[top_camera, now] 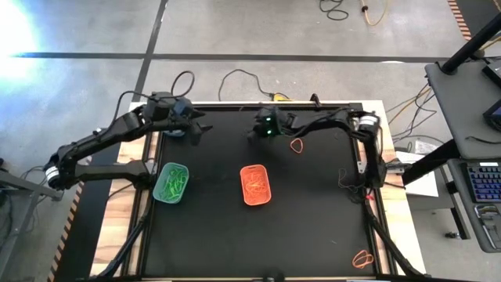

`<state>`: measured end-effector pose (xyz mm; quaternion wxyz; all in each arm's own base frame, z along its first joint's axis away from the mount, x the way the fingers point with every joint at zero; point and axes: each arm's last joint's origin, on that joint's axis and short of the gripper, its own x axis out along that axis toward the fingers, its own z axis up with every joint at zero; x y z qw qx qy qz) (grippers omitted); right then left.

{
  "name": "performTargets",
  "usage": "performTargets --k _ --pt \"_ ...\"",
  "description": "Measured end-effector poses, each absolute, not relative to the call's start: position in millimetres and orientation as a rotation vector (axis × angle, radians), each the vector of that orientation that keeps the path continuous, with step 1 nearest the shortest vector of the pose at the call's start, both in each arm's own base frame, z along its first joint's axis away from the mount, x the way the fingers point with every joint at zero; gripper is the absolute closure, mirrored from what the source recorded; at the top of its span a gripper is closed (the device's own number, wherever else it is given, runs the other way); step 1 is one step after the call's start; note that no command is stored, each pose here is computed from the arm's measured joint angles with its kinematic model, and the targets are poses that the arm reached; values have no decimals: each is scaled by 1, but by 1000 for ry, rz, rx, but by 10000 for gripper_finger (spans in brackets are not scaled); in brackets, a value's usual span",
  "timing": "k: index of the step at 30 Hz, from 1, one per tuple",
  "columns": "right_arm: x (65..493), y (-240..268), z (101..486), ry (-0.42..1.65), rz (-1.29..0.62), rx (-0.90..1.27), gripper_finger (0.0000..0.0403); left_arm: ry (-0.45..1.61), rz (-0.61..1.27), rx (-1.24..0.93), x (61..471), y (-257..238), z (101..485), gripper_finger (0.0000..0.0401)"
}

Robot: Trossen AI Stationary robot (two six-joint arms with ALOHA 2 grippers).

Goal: Sort rubber bands into baskets
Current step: Move the purple rubber band

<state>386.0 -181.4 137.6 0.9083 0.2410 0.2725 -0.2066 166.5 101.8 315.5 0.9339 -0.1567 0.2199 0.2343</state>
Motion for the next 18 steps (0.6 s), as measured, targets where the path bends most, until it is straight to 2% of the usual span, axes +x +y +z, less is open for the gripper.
performTargets --k 4,9,15,18 --pt "410 -175 125 676 -384 404 391 481 495 -372 166 101 301 90" --pt "436 -160 133 649 -312 270 390 506 480 -391 164 99 279 90" --pt "446 -148 136 643 -275 241 382 248 409 -415 168 98 286 90" --pt "445 -147 138 651 -283 268 354 270 405 -396 169 99 274 90"
